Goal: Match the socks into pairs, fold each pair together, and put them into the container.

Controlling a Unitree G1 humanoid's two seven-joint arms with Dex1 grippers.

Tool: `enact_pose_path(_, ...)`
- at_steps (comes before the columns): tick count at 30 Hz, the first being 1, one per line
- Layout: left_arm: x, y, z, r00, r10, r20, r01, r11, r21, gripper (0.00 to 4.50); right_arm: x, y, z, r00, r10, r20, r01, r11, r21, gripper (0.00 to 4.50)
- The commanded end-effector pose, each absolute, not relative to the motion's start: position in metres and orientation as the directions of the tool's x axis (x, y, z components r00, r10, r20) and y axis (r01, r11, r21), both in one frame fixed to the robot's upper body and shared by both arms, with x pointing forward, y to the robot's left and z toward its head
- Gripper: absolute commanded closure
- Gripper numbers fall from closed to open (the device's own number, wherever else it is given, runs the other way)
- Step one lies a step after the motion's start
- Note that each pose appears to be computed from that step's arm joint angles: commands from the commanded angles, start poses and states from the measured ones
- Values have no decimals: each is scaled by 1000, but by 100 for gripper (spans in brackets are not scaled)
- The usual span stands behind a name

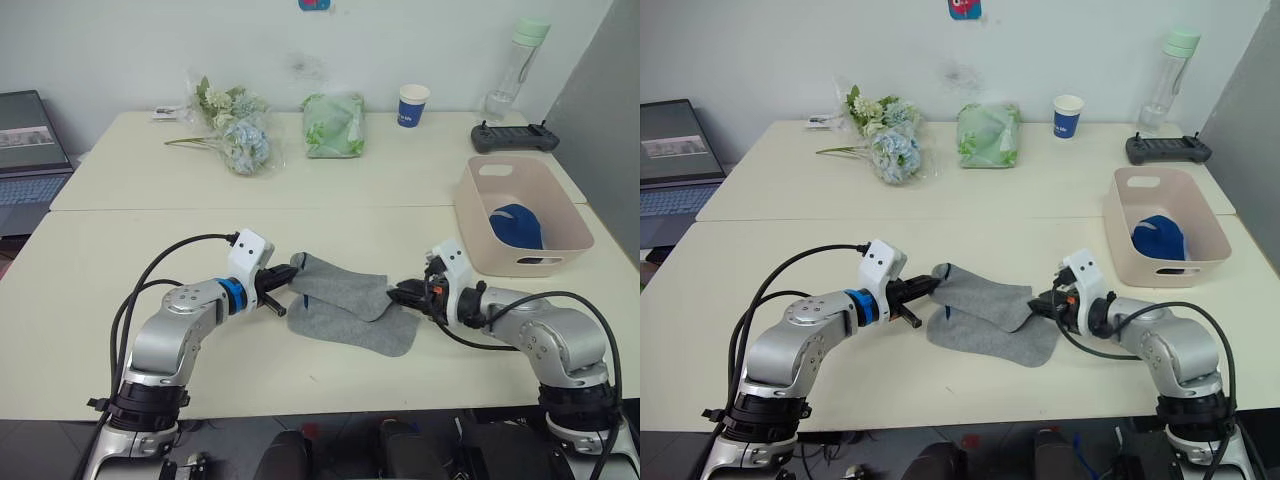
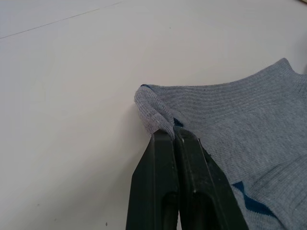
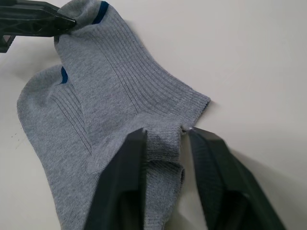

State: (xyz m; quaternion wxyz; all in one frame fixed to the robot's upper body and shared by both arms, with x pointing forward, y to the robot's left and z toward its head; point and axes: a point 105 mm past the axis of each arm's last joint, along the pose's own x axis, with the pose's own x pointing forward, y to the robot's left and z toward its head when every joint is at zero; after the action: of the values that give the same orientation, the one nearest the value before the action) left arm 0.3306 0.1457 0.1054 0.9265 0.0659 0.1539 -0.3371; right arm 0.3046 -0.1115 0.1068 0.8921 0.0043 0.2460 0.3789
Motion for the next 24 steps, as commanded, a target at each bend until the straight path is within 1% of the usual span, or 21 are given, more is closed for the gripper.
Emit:
enact_pose_path(1, 330, 145, 113, 732, -608, -308, 650, 759, 46, 450, 308, -111, 114, 602, 684, -413, -680, 710, 185, 448)
enact_pose_path(6, 330, 146, 114, 737, -604, -305, 645, 763, 48, 450, 312, -116, 113, 609, 675, -416, -660, 723, 206, 448)
enact_pose_path(10, 330, 148, 117, 737, -607, -297, 647, 761, 50, 450, 313, -118, 124, 613, 690, -384, -666, 713, 218, 448)
enact_pose_path(12, 327, 146, 125, 725, -634, -271, 666, 745, 39, 450, 311, -119, 133, 612, 704, -360, -675, 702, 225, 448)
enact_pose_path(15, 316, 138, 141, 665, -720, -199, 737, 676, 15, 450, 303, -119, 149, 586, 746, -315, -703, 662, 261, 448)
enact_pose_path(18, 308, 138, 146, 644, -745, -173, 754, 657, -25, 450, 290, -119, 156, 539, 787, -301, -730, 614, 299, 448)
enact_pose_path(21, 300, 136, 148, 630, -760, -158, 763, 644, -54, 450, 280, -121, 158, 516, 799, -309, -739, 597, 310, 448)
enact_pose_path(24, 293, 134, 154, 634, -764, -119, 758, 645, -96, 450, 271, -124, 161, 500, 806, -316, -745, 587, 317, 448)
